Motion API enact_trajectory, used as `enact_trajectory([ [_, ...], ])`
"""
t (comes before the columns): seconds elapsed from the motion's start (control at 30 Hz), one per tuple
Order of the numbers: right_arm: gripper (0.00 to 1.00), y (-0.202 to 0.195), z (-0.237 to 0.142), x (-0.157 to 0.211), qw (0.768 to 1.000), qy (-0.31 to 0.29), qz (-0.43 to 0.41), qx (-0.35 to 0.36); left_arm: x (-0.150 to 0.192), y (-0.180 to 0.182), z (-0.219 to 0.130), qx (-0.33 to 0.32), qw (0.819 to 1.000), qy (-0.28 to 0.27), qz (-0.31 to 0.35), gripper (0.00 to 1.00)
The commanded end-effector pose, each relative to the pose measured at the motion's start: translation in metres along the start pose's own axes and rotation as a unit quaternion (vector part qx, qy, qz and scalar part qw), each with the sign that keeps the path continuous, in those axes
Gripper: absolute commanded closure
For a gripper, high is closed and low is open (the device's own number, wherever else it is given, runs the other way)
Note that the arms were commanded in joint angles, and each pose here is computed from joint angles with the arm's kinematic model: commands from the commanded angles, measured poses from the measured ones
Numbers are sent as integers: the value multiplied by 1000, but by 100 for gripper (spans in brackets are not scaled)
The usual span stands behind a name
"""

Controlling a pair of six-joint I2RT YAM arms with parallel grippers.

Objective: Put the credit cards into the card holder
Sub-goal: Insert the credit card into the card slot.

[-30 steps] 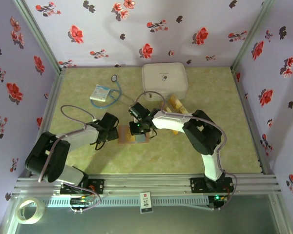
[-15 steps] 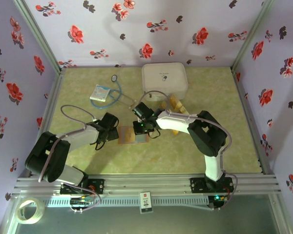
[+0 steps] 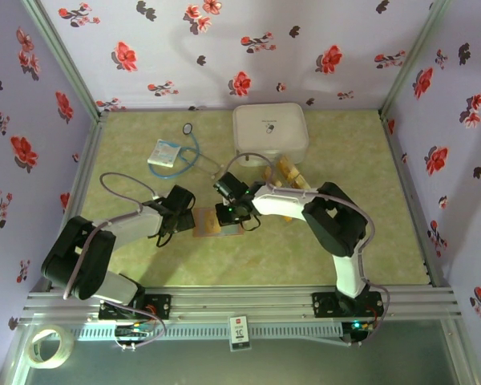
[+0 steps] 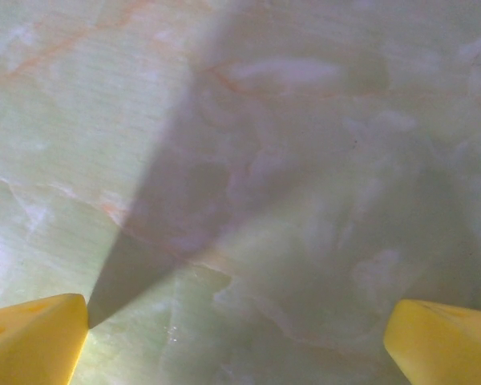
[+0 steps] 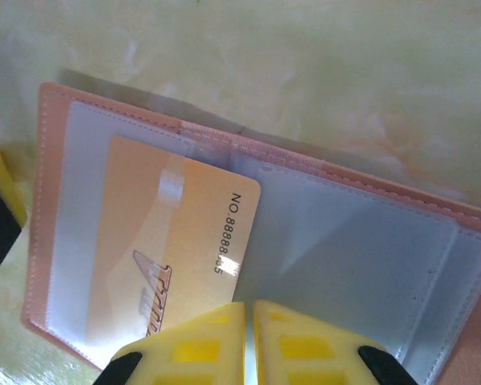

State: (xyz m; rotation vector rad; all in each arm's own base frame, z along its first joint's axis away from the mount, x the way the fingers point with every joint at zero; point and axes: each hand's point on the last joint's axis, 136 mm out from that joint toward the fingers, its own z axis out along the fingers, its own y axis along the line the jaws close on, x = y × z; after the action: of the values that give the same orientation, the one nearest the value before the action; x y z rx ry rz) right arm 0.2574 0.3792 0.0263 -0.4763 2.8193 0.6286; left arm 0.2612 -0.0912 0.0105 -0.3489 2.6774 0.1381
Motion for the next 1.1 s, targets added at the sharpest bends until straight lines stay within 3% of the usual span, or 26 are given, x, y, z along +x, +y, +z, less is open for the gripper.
enact_trajectory([
  [0.0, 90, 13, 4, -3, 1000, 0, -2, -11, 17, -47, 17, 94, 995, 32, 11, 0],
  [0.8, 90, 40, 19, -6, 999, 15, -15, -26, 25, -49, 21, 100, 994, 38, 9, 0],
  [1.07, 88, 31, -1, -8, 1000, -1, -27, -7, 18, -43, 14, 94, 995, 32, 7, 0],
])
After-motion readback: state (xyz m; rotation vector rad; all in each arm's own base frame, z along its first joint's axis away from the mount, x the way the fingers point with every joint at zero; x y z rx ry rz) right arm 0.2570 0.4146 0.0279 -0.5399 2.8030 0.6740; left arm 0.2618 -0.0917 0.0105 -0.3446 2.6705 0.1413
